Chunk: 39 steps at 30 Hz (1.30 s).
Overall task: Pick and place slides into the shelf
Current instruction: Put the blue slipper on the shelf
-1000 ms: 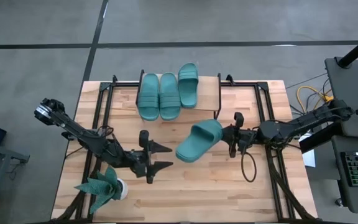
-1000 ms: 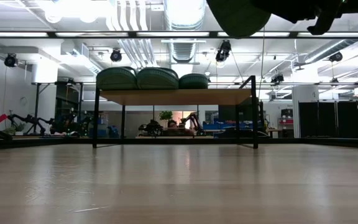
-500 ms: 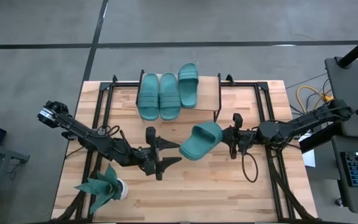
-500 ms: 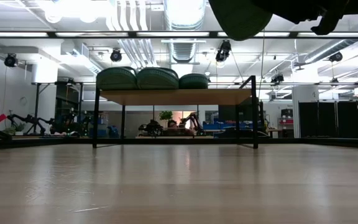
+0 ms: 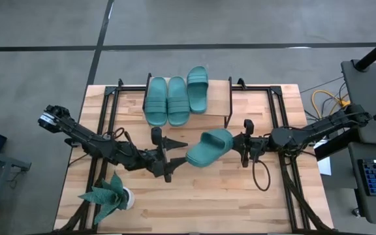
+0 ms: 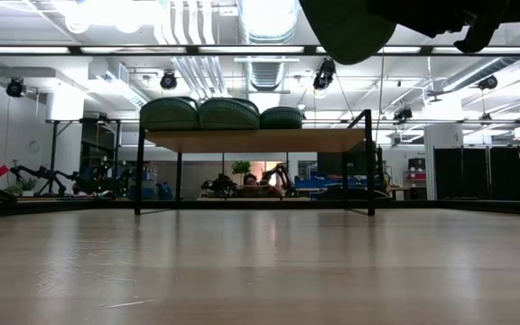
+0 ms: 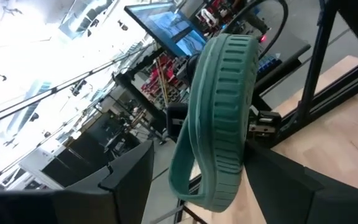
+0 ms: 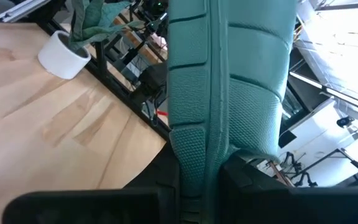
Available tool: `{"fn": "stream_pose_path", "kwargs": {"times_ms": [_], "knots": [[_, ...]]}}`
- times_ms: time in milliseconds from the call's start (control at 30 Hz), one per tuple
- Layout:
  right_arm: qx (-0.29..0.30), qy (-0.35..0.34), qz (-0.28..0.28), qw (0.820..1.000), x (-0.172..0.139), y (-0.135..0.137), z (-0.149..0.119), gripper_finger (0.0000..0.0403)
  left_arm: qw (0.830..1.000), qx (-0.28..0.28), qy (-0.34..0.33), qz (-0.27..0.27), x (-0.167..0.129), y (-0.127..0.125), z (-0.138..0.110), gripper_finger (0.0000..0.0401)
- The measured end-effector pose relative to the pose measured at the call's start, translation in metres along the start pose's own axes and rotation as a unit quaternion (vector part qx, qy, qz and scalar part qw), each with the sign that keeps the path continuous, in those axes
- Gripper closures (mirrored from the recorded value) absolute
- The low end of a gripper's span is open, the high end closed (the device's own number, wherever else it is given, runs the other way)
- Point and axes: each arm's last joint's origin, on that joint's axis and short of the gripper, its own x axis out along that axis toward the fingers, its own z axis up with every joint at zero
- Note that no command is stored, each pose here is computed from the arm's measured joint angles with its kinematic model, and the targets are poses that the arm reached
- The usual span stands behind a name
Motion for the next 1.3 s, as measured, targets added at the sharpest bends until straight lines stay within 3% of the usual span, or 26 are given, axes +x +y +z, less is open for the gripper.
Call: {"fn": "stream_pose_path", "kwargs": {"times_ms": [167,367,467,600,833,1100,1300], "knots": [[0.0,-0.001,0.0,1.0,-0.0001,-0.0002,0.0001,0.0361,1.0,-0.001,-0.003,-0.003,0.0016,-0.0004,-0.0011,0.017],[-0.006,-0.002,0.001,1.0,-0.0001,0.0,0.0002,0.0361,0.997,-0.008,-0.048,-0.055,0.0044,-0.0063,-0.001,0.0171],[-0.006,-0.002,0.0,1.0,-0.0001,-0.0002,0.0003,0.0361,0.997,-0.012,-0.054,-0.056,0.0049,-0.0059,0.0003,0.0182],[-0.005,-0.002,-0.001,1.0,-0.0001,-0.0004,0.0003,0.0361,0.996,-0.012,-0.061,-0.063,0.0056,-0.0064,-0.0002,0.0232],[-0.004,-0.005,-0.004,1.0,-0.0001,-0.0009,0.0009,0.0361,0.994,-0.012,-0.078,-0.077,0.0075,-0.005,-0.0013,0.0365],[0.001,-0.003,-0.007,1.0,-0.0001,-0.0013,0.0009,0.0359,0.996,-0.011,-0.07,-0.061,0.009,-0.0019,-0.0026,0.0365],[0.011,0.013,-0.034,0.999,-0.0017,-0.0047,0.0009,0.0279,0.999,0.003,-0.035,-0.027,0.0089,0.0006,-0.0045,0.0365]]}}
